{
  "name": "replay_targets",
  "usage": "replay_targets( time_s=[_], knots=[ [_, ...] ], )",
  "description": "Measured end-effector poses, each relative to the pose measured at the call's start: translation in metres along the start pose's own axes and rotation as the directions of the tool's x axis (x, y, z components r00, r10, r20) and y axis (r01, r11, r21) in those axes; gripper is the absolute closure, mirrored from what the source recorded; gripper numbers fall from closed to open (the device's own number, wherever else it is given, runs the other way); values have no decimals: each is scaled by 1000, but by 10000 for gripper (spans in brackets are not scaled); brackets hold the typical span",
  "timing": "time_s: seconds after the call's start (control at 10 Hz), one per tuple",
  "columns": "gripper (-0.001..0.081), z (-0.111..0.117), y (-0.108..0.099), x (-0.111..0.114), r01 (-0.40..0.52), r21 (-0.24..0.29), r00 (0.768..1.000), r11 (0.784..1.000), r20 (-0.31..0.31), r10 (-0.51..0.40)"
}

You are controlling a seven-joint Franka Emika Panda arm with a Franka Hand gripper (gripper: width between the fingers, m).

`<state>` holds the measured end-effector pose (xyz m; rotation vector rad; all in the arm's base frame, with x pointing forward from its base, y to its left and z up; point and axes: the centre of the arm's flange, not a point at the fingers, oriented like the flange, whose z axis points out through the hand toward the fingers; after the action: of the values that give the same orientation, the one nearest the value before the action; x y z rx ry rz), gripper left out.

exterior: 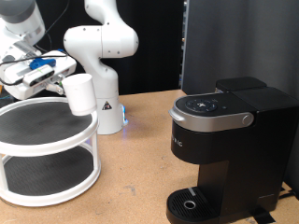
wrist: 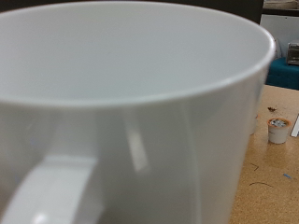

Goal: Make a cup of coffee with the keurig machine

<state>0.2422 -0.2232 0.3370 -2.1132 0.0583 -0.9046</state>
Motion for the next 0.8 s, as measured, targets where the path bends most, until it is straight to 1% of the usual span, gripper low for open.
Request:
replay_targets(
  time_s=[0.2,0.4,0.6,0.8],
  knots=[
    [738,27,-5,15,4,-24,1000,1000,-2,-4],
    [738,55,-10,24,8,-29,1000,1000,1,-8],
    [738,79,-14,29,10,-31,1000,999,1,-10],
    [738,97,-15,31,6,-40,1000,999,-3,-6]
  ],
)
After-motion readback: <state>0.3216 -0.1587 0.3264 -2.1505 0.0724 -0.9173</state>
